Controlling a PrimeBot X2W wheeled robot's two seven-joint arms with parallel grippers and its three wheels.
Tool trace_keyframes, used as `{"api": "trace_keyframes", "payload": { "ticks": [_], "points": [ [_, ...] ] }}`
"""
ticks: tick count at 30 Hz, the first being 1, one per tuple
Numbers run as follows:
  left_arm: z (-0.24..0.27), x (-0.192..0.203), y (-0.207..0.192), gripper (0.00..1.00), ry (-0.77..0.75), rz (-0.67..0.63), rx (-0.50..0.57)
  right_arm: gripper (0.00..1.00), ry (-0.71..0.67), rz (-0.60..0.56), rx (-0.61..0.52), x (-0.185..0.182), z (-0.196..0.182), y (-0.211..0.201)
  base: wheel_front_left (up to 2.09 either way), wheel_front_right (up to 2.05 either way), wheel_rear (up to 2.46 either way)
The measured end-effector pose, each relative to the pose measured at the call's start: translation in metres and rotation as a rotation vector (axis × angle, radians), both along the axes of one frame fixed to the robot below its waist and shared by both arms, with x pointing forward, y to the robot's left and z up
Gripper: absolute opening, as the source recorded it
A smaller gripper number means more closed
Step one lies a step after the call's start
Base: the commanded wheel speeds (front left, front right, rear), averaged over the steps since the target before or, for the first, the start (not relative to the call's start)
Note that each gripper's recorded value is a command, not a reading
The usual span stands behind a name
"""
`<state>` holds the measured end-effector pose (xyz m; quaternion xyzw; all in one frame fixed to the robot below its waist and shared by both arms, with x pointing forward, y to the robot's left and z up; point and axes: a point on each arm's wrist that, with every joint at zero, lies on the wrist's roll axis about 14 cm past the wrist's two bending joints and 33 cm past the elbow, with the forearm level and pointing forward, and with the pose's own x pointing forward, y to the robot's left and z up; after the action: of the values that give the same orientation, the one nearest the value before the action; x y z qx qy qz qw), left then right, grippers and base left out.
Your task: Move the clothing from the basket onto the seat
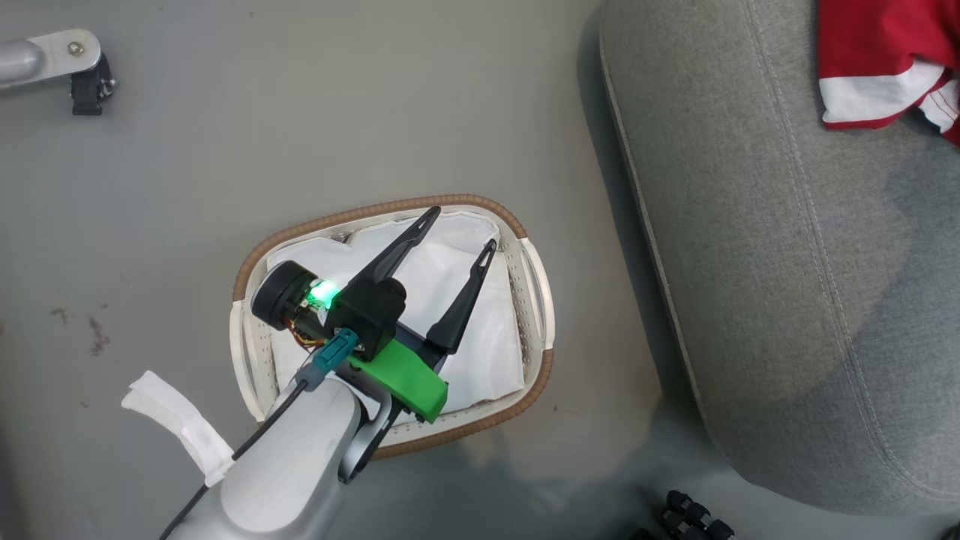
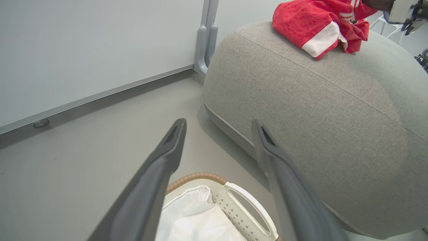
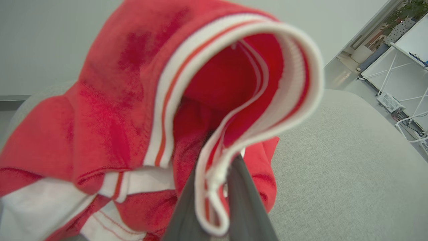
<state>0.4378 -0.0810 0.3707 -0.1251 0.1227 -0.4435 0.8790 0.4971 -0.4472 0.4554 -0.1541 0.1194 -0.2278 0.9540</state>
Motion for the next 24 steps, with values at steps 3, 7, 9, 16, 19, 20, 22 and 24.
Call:
{"api": "trace_keyframes", "payload": {
  "ticks": [3, 7, 9, 16, 19, 20, 22, 24],
  "points": [
    [-0.001, 0.000, -0.003, 1.00, 0.001, -0.008, -0.003, 0.44, 0.004, -0.015, 0.012, -0.011, -0.008, 0.003, 0.00, 0.00, 0.00],
    [0.001, -0.001, -0.007, 1.00, -0.007, -0.021, -0.006, 1.00, 0.009, -0.022, 0.019, -0.023, -0.014, 0.007, 0.00, 0.00, 0.00],
    [0.004, -0.002, -0.009, 1.00, -0.014, -0.026, -0.009, 1.00, 0.001, -0.021, 0.017, -0.027, -0.012, 0.009, 0.00, 0.00, 0.00],
    [0.020, -0.006, -0.017, 1.00, -0.039, -0.043, -0.027, 1.00, -0.017, -0.008, 0.004, -0.050, -0.004, 0.017, 0.00, 0.00, 0.00],
    [0.030, -0.008, -0.023, 1.00, -0.048, -0.048, -0.043, 1.00, -0.026, 0.000, -0.010, -0.059, 0.003, 0.017, 0.00, 0.00, 0.00],
    [0.033, -0.009, -0.024, 1.00, -0.052, -0.050, -0.046, 1.00, -0.029, 0.005, -0.017, -0.061, 0.007, 0.018, 0.00, 0.00, 0.00],
    [0.039, -0.012, -0.025, 1.00, -0.058, -0.050, -0.049, 1.00, -0.047, 0.013, -0.039, -0.065, 0.018, 0.017, 0.00, 0.00, 0.00],
    [0.045, -0.012, -0.025, 1.00, -0.066, -0.044, -0.053, 1.00, -0.070, 0.019, -0.064, -0.067, 0.033, 0.013, 0.00, 0.00, 0.00]
  ]
}}
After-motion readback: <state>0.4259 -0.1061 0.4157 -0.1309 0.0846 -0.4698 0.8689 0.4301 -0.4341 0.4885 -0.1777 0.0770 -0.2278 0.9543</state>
